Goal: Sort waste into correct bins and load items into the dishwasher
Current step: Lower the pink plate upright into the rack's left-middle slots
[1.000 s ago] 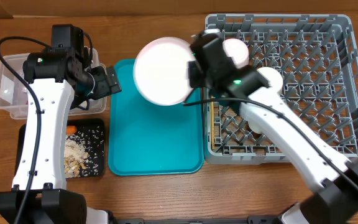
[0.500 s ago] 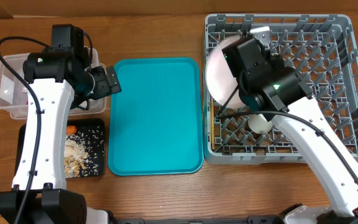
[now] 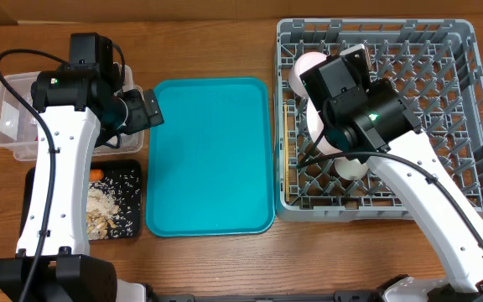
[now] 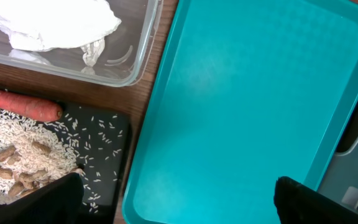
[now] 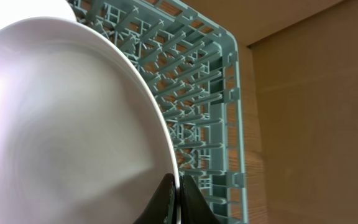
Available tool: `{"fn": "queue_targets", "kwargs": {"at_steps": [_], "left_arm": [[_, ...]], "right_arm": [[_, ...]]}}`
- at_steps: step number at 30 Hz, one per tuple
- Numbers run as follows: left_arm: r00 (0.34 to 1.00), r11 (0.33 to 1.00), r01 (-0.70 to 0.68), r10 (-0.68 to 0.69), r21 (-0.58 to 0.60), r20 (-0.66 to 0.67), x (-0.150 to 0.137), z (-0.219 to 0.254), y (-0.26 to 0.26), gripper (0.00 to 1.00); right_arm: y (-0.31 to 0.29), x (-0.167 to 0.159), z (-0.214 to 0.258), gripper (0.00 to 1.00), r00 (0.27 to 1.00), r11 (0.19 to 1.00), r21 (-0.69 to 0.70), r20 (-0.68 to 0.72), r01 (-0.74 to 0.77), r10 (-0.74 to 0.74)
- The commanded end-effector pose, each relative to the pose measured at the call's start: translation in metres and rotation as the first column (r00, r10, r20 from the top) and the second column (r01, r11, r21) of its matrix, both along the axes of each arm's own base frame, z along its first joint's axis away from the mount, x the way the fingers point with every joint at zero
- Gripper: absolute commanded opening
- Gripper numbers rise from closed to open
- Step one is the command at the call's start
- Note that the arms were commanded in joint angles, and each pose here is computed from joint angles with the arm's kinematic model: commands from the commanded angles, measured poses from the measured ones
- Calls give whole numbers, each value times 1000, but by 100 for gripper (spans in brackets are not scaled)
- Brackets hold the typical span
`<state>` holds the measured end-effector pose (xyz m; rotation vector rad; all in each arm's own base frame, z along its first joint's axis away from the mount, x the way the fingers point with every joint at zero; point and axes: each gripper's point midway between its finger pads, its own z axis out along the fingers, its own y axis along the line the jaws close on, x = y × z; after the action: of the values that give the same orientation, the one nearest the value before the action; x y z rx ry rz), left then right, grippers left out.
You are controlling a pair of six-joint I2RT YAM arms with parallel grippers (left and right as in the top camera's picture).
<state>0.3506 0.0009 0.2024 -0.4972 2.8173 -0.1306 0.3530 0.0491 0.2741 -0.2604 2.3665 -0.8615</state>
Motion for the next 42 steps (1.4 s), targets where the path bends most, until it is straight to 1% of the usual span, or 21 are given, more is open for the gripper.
{"fn": "queue_targets", "kwargs": {"at_steps": [1, 7, 12, 15, 21, 29, 34, 35, 36, 38, 42], "left_arm": [[1000, 1000, 18, -18, 10, 6, 2, 1, -1, 100], [1000, 1000, 17, -17, 10, 6, 2, 1, -1, 100], [1000, 1000, 17, -17, 10, 6, 2, 1, -1, 100], [1000, 1000, 17, -17, 10, 6, 2, 1, -1, 100], [1000, 1000, 17, -17, 10, 6, 2, 1, -1, 100], [1000, 1000, 17, -17, 10, 6, 2, 1, -1, 100], [1000, 1000, 17, -17, 10, 6, 2, 1, -1, 100], [1000, 1000, 17, -17, 10, 6, 2, 1, -1, 100], [1000, 1000, 17, -17, 10, 6, 2, 1, -1, 100], [1000, 1000, 17, -17, 10, 6, 2, 1, -1, 100], [1000, 1000, 17, -17, 10, 6, 2, 1, -1, 100]], "right_arm": [[-3, 1, 16, 4, 999, 998, -60, 5, -35, 35], [-2, 4, 10, 4, 999, 996, -76, -17, -43, 42], [-4, 11, -8, 4, 990, 984, -152, -123, -94, 76], [-5, 17, -17, 4, 988, 983, -162, -139, -88, 65], [1, 28, -26, 4, 990, 984, -153, -128, -86, 67], [2, 30, -32, 4, 988, 984, -158, -141, -88, 66], [10, 29, -39, 4, 982, 988, -105, -165, -115, 96], [12, 29, -41, 4, 980, 988, -93, -170, -121, 104], [14, 29, -42, 8, 979, 989, -83, -174, -126, 110], [13, 28, -43, 18, 978, 989, -81, -177, -124, 109], [13, 28, -43, 25, 978, 989, -83, -179, -124, 108]]}}
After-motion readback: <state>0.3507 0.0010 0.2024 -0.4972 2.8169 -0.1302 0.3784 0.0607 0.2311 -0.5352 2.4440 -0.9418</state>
